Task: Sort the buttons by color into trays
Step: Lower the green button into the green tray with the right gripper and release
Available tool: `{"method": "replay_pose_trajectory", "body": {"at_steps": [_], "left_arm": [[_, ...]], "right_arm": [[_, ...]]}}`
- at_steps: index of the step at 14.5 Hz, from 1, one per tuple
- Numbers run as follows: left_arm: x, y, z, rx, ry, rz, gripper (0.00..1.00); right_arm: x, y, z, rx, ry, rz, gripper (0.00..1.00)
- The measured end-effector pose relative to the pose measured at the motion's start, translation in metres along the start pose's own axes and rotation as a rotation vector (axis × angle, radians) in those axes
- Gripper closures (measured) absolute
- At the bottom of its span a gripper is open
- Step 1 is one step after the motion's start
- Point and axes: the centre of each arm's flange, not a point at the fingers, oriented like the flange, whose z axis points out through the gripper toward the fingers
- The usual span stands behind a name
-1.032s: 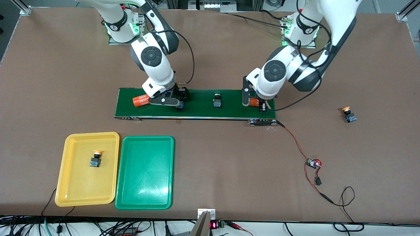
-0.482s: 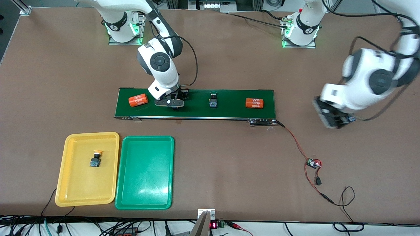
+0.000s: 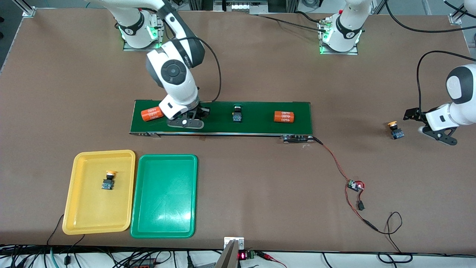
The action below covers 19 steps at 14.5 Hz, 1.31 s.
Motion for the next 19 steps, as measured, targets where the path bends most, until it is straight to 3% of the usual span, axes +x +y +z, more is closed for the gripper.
{"method": "replay_pose_trajectory", "body": {"at_steps": [3, 6, 9, 15, 17, 19], "left_arm": [[0.006, 0.003, 0.023, -0.028, -0.028, -0.229, 0.0], [0.018, 0.002, 0.037, -0.041, -0.032, -0.347, 0.0], [0.034, -0.007, 0.051, -0.047, 0.014, -0.395, 0.0], [0.056, -0.003, 0.067, -0.041, 0.014, -0.437, 0.0], [0.057, -0.007, 0.069, -0.035, 0.03, -0.441, 0.04], [0.055, -0.01, 0.071, -0.033, 0.032, -0.446, 0.23]], "right_arm": [[0.037, 0.023, -0.045, 0.015, 0.038, -0.037, 0.67], [0.061, 0.045, -0.02, -0.057, 0.059, -0.123, 0.67], [0.091, 0.059, 0.024, -0.049, 0.094, -0.166, 0.67], [0.133, 0.092, 0.094, -0.014, 0.189, -0.176, 0.67], [0.139, 0.099, 0.108, -0.008, 0.211, -0.175, 0.67], [0.141, 0.101, 0.118, -0.002, 0.224, -0.175, 0.67]]}}
